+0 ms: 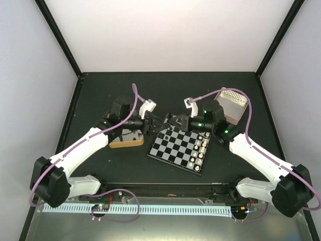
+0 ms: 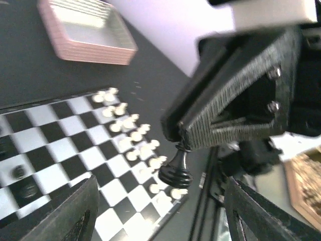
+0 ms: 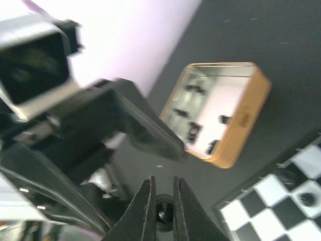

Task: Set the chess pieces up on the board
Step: Place the chess piece on the chessboard.

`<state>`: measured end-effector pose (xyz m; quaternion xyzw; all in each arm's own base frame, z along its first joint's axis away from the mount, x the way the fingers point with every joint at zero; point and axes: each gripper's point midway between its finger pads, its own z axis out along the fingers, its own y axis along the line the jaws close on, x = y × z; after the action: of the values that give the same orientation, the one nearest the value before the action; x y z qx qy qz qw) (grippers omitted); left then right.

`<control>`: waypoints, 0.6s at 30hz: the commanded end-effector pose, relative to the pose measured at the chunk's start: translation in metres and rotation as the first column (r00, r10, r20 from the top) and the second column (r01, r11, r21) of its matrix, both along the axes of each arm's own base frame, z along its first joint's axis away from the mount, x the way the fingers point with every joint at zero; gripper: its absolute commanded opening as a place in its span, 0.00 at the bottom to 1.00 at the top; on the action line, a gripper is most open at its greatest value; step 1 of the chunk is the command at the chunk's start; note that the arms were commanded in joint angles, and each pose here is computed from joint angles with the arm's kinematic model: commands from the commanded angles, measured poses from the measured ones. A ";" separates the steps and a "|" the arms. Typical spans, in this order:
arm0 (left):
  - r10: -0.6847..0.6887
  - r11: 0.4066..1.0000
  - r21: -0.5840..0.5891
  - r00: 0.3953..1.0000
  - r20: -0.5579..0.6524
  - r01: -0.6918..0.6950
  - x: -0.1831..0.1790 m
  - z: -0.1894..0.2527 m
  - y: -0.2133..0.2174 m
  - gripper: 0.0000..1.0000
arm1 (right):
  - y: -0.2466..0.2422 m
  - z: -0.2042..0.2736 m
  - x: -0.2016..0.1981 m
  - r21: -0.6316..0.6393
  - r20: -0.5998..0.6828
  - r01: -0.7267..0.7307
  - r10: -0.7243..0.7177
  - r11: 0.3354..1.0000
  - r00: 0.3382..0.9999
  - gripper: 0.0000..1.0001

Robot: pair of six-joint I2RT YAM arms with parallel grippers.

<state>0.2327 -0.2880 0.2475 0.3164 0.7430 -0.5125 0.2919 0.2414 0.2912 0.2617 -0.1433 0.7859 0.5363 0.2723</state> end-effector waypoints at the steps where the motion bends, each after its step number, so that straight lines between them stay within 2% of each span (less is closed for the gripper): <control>1: 0.330 0.937 0.086 0.940 0.087 -0.337 0.042 0.002 0.040 0.72 | -0.020 -0.045 0.025 -0.270 0.132 0.208 -0.177 0.940 0.975 0.01; 5: 0.620 0.763 0.076 0.760 0.193 -0.642 0.062 0.013 0.097 0.76 | -0.011 -0.073 0.026 -0.411 0.218 0.248 -0.169 0.878 0.961 0.01; 10: 0.796 0.574 -0.048 0.543 0.267 -0.818 0.058 0.036 0.149 0.80 | 0.026 -0.098 0.010 -0.549 0.357 0.225 -0.018 0.805 0.934 0.01; 14: 0.850 0.492 -0.112 0.449 0.275 -0.863 0.048 0.046 0.172 0.84 | 0.054 -0.122 0.002 -0.609 0.385 0.195 0.072 0.769 0.920 0.01; 18: 0.861 0.471 -0.122 0.424 0.281 -0.874 0.043 0.050 0.179 0.86 | 0.074 -0.147 -0.002 -0.664 0.395 0.171 0.148 0.728 0.907 0.01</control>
<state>0.2722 -0.1295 0.2889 0.0144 0.7662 -0.2483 0.5926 0.2254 0.3512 0.1168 -0.3138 0.8676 0.2089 0.3242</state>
